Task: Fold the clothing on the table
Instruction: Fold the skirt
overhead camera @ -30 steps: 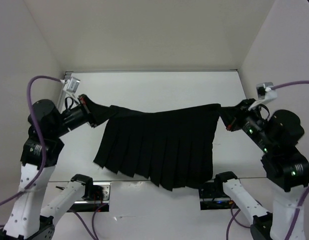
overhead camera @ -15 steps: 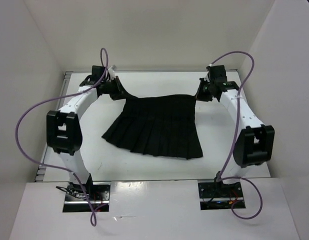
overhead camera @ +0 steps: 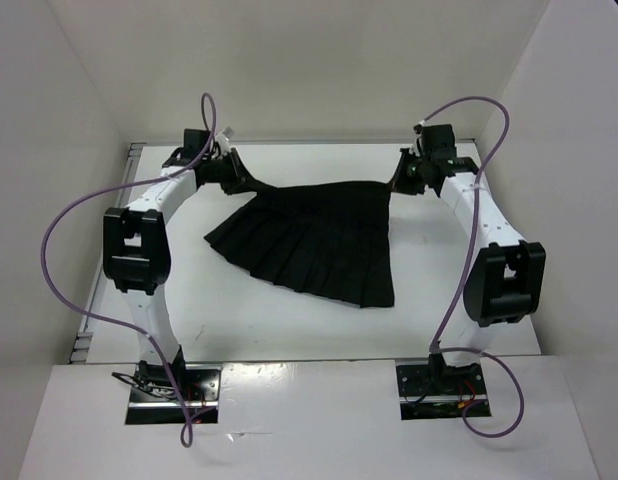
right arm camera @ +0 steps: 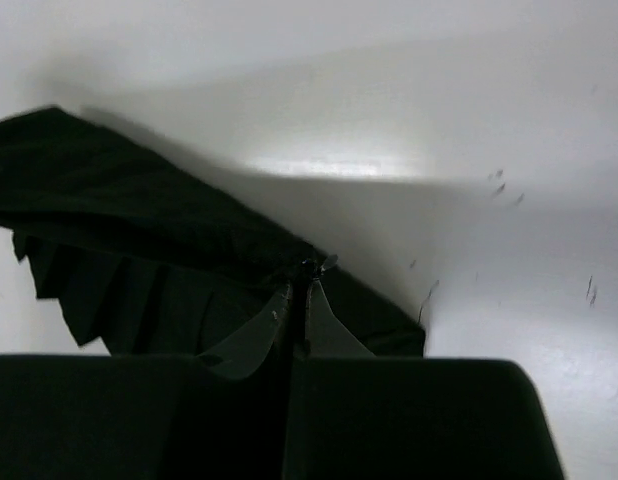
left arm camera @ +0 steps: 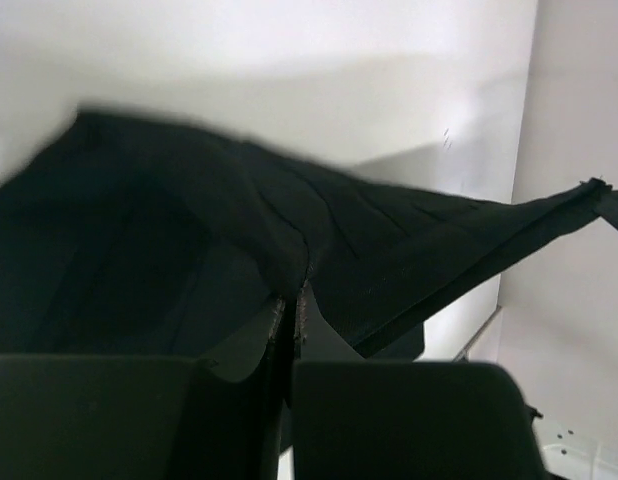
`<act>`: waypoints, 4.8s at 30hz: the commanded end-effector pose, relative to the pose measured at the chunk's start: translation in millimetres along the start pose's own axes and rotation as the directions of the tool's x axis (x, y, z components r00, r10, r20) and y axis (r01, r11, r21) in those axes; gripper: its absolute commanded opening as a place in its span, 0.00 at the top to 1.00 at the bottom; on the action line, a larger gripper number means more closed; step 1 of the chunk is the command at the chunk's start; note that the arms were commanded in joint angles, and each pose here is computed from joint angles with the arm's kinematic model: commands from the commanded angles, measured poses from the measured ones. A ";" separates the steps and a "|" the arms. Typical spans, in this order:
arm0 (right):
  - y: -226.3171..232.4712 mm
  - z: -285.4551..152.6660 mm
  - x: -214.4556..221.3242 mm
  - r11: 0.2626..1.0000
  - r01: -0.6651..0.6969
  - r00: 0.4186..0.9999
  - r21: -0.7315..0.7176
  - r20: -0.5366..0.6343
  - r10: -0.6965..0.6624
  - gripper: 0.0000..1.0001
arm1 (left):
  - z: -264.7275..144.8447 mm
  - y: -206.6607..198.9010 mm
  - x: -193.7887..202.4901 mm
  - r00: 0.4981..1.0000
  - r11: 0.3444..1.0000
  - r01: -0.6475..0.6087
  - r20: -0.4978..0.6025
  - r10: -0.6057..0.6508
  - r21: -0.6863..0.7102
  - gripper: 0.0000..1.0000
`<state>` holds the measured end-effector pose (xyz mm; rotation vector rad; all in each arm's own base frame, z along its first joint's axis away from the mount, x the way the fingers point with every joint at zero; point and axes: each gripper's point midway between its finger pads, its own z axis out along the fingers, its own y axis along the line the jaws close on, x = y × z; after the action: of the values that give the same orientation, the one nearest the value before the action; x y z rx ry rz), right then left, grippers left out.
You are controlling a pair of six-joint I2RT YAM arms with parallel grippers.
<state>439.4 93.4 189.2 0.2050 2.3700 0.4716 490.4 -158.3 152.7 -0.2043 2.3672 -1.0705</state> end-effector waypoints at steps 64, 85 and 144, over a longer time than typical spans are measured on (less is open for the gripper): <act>2.8 39.1 216.2 0.949 0.010 0.889 0.315 -0.436 0.136 0.63 | -22.4 92.9 112.2 0.988 0.920 0.120 -0.047 -0.148 -0.372 0.99; -48.0 41.4 53.2 0.956 -0.018 0.980 0.291 -0.182 0.074 0.26 | -3.0 61.3 73.2 0.993 0.953 0.114 0.002 -0.119 -0.279 0.99; -65.9 40.2 174.8 0.991 -0.126 0.885 0.051 -0.446 0.135 0.27 | 21.4 -33.6 164.0 0.945 0.996 -0.074 -0.324 0.052 -0.056 0.95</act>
<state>326.6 82.8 27.9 0.3438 2.8740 0.5219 364.3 -250.2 81.3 -0.0009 2.7197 -1.0426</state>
